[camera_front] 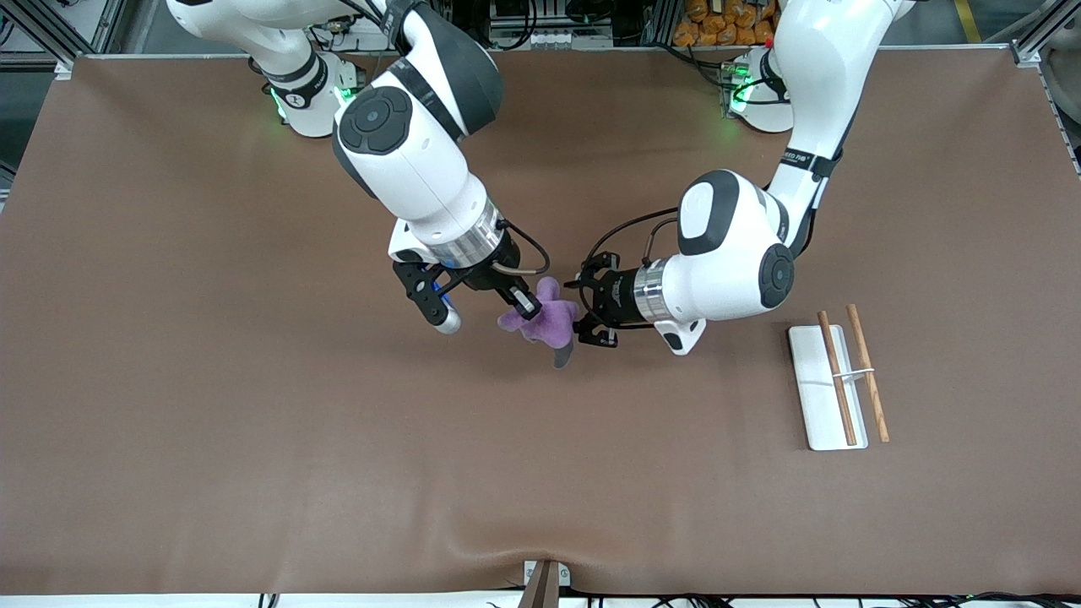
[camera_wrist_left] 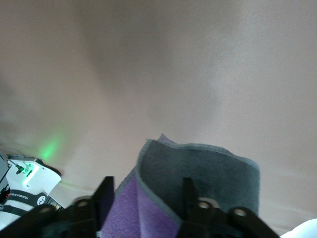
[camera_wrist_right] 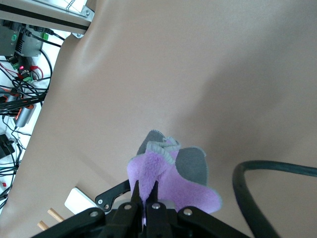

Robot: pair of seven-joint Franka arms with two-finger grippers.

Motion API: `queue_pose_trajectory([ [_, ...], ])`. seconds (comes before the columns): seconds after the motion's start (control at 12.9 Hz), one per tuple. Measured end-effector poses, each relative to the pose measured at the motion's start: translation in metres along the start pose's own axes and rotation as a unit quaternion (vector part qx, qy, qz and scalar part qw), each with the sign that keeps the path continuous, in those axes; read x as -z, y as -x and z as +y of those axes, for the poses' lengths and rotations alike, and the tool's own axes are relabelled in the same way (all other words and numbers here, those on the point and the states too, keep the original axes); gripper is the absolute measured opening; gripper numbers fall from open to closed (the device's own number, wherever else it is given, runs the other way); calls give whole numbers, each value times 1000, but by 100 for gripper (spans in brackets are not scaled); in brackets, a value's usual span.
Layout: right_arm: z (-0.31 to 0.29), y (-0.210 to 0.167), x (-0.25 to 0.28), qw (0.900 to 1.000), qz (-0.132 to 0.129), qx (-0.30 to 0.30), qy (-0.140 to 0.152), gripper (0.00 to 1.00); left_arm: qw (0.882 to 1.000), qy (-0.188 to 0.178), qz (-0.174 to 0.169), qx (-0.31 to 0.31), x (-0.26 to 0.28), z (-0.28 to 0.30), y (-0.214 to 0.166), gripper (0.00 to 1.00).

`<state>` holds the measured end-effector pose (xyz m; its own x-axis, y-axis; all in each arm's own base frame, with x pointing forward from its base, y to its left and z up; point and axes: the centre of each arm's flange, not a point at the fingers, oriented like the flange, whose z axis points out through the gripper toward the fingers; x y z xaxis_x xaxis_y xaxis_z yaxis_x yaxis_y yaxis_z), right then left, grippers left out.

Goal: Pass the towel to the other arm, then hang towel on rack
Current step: 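Grasp the towel with the left gripper beside the right gripper, then open the right gripper while the left gripper pulls the towel away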

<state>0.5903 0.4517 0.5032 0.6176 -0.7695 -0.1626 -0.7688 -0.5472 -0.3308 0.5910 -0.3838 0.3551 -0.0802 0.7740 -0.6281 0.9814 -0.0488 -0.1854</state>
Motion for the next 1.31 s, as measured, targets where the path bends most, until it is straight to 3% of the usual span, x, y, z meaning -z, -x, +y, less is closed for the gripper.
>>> queue_pose_trajectory([
  [0.39, 0, 1, 0, 1000, 0, 0, 0, 4, 1000, 13, -4, -2, 8, 5, 1, 2],
  [0.62, 0, 1, 0, 1000, 0, 0, 0, 4, 999, 31, -5, -19, 26, 12, 9, 2],
  [1.0, 0, -1, 0, 1000, 1, -1, -2, 4, 987, 70, 93, -113, 70, 4, 30, 2],
  [1.08, 0, -3, 1, 1000, 2, -2, -2, 11, 983, 73, 112, -129, 82, 1, 32, 2],
  [1.31, -1, -9, 2, 1000, 6, -6, -3, 43, 968, 73, 158, -181, 118, -1, 25, 2],
])
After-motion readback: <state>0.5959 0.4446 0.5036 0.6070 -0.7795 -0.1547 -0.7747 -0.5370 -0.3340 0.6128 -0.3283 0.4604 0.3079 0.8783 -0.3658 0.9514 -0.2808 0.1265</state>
